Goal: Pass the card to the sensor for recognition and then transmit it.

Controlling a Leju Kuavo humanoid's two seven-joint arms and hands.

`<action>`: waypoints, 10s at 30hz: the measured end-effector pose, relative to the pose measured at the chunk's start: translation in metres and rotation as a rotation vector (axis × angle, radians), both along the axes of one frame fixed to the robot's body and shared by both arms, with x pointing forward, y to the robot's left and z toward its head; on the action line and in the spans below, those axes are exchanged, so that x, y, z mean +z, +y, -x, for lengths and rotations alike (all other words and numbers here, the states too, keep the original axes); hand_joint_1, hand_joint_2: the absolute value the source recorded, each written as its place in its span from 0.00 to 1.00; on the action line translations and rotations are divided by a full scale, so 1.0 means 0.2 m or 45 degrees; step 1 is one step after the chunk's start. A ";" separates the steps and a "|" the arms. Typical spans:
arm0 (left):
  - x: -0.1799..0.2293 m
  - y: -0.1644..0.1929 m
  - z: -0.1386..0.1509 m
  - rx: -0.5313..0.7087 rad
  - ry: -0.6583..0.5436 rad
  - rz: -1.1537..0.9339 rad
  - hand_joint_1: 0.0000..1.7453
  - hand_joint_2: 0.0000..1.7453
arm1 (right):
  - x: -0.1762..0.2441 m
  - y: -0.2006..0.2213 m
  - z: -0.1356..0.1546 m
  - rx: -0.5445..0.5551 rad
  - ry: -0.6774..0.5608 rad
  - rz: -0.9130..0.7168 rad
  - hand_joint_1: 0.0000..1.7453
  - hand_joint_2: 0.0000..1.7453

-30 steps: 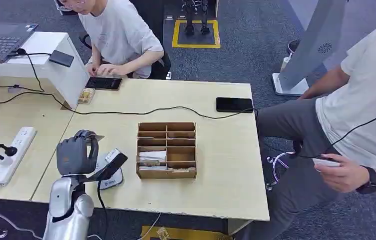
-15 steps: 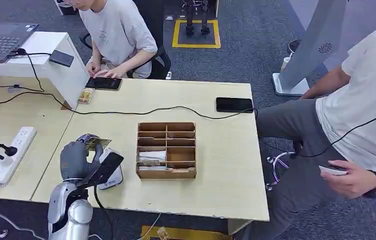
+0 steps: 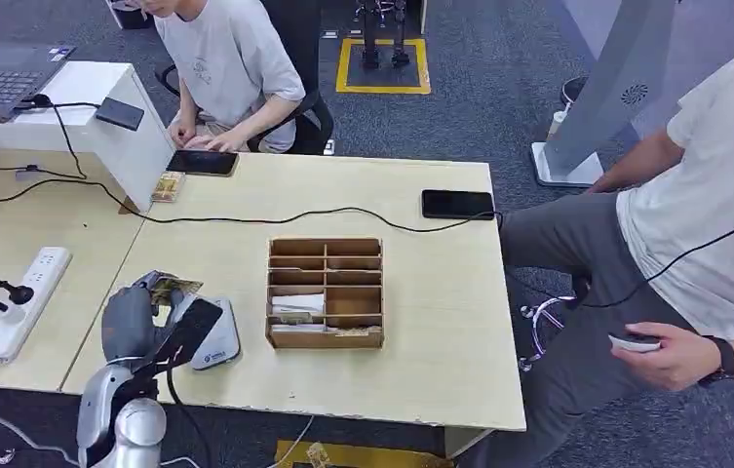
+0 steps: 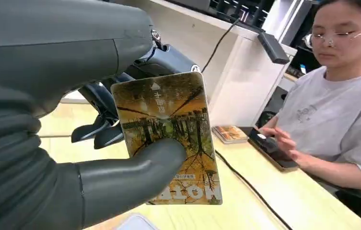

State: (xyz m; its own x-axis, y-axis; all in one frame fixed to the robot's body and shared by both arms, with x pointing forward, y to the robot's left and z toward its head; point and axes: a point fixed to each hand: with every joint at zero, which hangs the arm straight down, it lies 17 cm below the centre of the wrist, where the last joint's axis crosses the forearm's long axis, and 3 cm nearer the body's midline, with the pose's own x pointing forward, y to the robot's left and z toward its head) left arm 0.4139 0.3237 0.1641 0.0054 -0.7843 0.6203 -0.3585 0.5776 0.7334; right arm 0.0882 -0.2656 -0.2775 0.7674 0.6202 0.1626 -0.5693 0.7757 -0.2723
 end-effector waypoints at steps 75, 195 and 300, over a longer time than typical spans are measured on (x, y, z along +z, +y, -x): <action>-0.60 -0.13 -0.10 0.004 0.413 -0.169 1.00 1.00 | 0.01 0.02 -0.06 0.094 -0.018 0.008 0.00 1.00; 0.32 -0.78 -0.03 -0.713 -0.175 0.017 0.00 1.00 | -0.01 -0.20 0.04 0.105 0.022 0.084 0.00 1.00; 0.07 -0.71 -0.20 -0.273 0.038 -0.666 0.00 1.00 | 0.00 -0.15 -0.02 0.176 0.000 0.076 0.00 1.00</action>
State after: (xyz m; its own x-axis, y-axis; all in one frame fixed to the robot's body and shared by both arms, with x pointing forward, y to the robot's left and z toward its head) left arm 0.4539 0.1809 0.1775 -0.1763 -0.9728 0.1505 -0.2477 0.1918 0.9497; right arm 0.0921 -0.2962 -0.2781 0.6737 0.7288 0.1223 -0.6697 0.6721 -0.3161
